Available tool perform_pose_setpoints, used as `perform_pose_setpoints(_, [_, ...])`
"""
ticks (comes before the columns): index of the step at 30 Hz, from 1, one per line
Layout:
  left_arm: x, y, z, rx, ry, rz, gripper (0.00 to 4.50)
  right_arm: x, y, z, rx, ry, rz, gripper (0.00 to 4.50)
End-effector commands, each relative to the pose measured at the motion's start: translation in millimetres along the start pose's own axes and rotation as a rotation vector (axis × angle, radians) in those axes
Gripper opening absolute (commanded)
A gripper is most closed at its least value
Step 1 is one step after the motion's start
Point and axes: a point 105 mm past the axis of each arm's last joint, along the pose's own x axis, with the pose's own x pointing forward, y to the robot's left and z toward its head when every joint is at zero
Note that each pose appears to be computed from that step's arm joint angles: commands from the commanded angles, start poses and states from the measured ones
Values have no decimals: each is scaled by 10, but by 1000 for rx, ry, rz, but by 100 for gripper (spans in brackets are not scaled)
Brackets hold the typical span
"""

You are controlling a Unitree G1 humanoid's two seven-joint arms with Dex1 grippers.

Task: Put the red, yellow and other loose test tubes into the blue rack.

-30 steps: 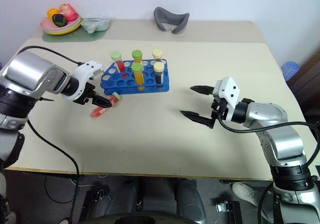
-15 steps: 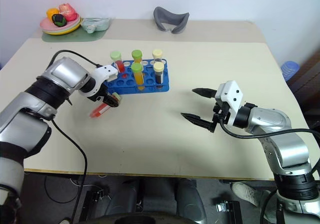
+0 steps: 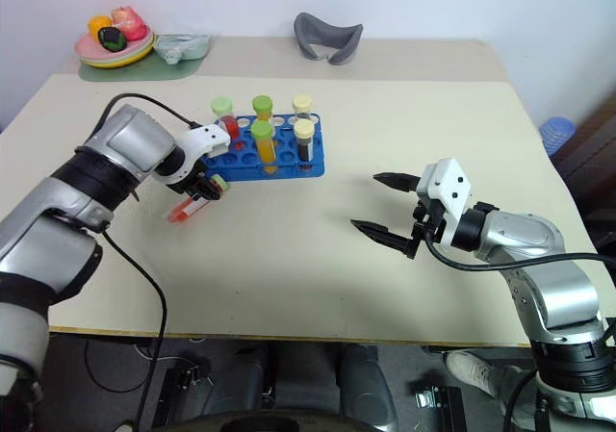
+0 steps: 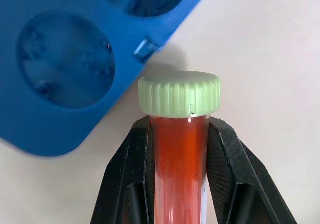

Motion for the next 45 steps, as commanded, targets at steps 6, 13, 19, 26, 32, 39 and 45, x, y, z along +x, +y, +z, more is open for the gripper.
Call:
perform_pose_setpoints(6, [-598,-350,389,66,-574,115,79,-4,-69,63,-29,-45,1,450])
perform_pose_setpoints(13, [-862,-298,468,-42,-1154,482,79,3,-169,106,-39,-32,38,450])
perform_pose_setpoints(19, [-718,-246,398,-93,-1291,640,79,4,-222,146,-52,-16,56,450])
perform_pose_setpoints(26, [-603,-175,479,-96,-1356,722,79,-33,-234,182,-58,-4,60,450])
perform_pose_setpoints(32, [-276,-152,578,-86,-1353,676,79,-56,-232,178,-59,6,60,450])
perform_pose_setpoints(39, [26,-199,534,-64,-1310,654,79,-68,-215,191,-59,5,55,450])
perform_pose_setpoints(45, [133,-202,449,-90,-1277,657,79,-60,-205,185,-56,3,49,450])
